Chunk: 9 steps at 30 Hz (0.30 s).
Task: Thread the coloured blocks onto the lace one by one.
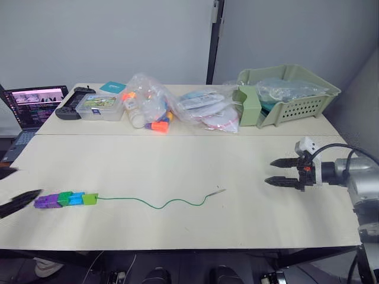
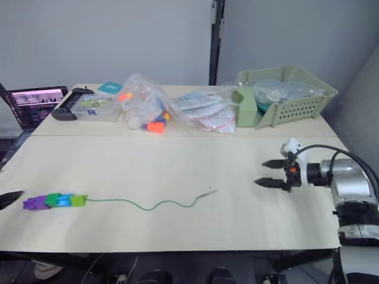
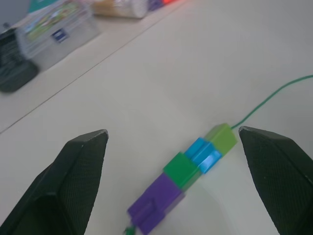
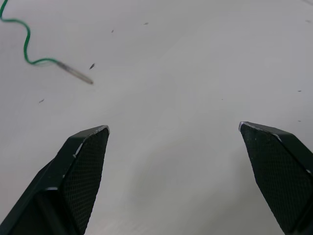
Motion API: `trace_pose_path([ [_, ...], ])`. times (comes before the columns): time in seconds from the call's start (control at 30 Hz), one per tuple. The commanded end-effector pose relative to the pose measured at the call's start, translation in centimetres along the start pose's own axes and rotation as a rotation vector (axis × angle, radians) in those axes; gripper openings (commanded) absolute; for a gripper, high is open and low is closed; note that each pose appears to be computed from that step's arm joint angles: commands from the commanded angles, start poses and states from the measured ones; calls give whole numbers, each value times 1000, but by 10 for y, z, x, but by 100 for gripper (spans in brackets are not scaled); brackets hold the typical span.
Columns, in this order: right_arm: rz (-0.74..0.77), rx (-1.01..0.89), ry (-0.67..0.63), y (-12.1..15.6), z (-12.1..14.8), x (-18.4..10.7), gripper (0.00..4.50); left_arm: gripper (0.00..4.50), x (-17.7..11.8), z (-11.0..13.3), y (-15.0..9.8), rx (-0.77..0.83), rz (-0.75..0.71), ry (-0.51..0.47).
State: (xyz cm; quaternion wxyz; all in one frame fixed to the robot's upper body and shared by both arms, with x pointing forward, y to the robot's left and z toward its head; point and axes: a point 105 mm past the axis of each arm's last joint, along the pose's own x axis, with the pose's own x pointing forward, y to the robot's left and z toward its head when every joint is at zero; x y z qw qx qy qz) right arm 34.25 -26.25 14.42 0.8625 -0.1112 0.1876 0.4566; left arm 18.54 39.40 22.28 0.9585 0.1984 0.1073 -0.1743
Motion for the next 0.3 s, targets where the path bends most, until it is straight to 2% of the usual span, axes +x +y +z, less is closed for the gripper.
trace_pose_path([
  [0.03, -58, -38, -64, -11, 6, -8, 449, 450, -31, -22, 22, -96, 190, -16],
  [0.13, -93, -25, -111, -18, 10, -8, 449, 450, -47, -47, 34, -118, 321, 30],
  [0.3, -104, 2, -139, -22, 8, -8, 449, 450, -56, -68, 31, -141, 320, 55],
])
